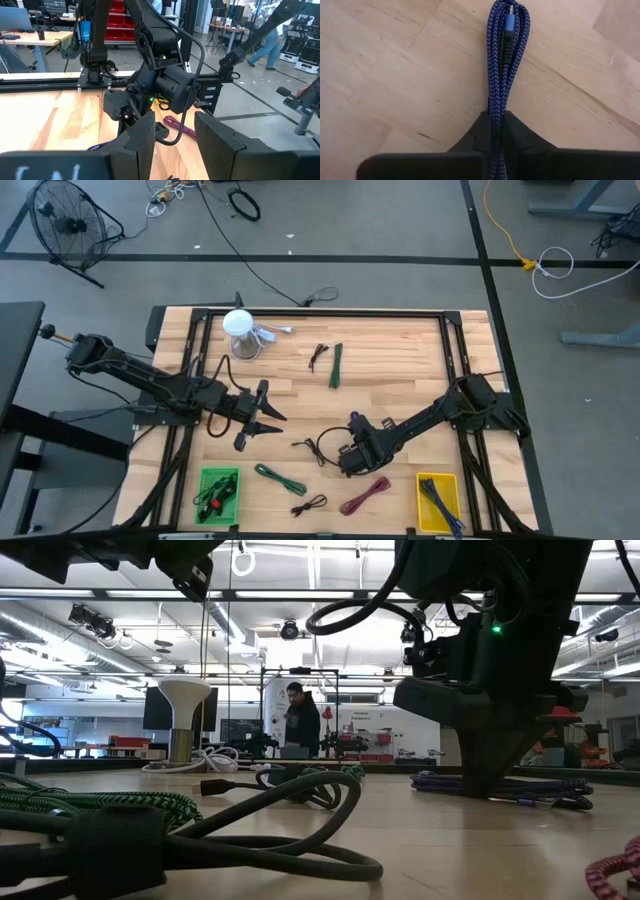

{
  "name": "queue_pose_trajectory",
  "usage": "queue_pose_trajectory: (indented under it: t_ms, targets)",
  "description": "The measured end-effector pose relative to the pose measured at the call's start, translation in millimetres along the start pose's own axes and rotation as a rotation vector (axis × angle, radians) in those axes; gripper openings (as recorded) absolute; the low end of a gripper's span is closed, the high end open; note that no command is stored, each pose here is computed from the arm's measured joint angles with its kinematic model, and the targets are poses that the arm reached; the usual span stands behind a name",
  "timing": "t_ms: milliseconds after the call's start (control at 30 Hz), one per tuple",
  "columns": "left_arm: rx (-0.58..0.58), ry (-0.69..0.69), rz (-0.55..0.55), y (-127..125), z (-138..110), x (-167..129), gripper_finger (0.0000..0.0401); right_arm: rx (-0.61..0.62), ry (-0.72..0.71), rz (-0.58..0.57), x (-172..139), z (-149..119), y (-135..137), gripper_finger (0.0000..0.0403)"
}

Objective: Pick & Place USB Port
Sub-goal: Put the black violet charger cable into the yellow bin

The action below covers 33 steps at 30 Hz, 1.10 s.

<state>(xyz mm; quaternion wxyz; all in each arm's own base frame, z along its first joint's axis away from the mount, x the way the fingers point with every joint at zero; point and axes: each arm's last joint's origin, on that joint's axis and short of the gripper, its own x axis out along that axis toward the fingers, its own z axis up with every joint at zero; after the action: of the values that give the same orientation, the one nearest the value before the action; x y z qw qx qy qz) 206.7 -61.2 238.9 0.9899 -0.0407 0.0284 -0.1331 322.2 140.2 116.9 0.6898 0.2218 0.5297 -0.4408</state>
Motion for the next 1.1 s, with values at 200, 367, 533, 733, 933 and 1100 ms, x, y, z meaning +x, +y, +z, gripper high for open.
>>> queue_pose_trajectory:
  t_ms: [200, 367, 533, 733, 933, 1100]
  targets:
    - [0.001, 0.007, 0.0, 0.0, -0.7, 0.1, 0.0142, -0.078, 0.037, 0.001, -11.3, 4.7, -7.5, 0.0011]
    - [0.003, 0.012, 0.0, 0.0, -1.2, 0.0, 0.0142, -0.08, 0.048, 0.024, -44.6, 13.5, -24.0, 0.001]
    - [-0.001, 0.014, -0.001, -0.2, -1.4, 0.0, 0.0142, -0.115, 0.08, 0.06, -74.7, 15.7, -44.1, 0.001]
    - [-0.002, 0.014, -0.001, -0.2, -1.4, 0.0, 0.0142, -0.176, 0.116, 0.232, -118.7, 3.6, -63.3, 0.001]
    - [-0.004, 0.014, 0.0, -0.2, -1.4, 0.0, 0.0142, -0.253, 0.243, 0.38, -155.4, -19.8, -85.1, 0.001]
    - [-0.004, 0.014, -0.001, -0.2, -1.4, 0.0, 0.0142, -0.263, 0.417, 0.428, -173.9, -42.7, -98.4, 0.001]
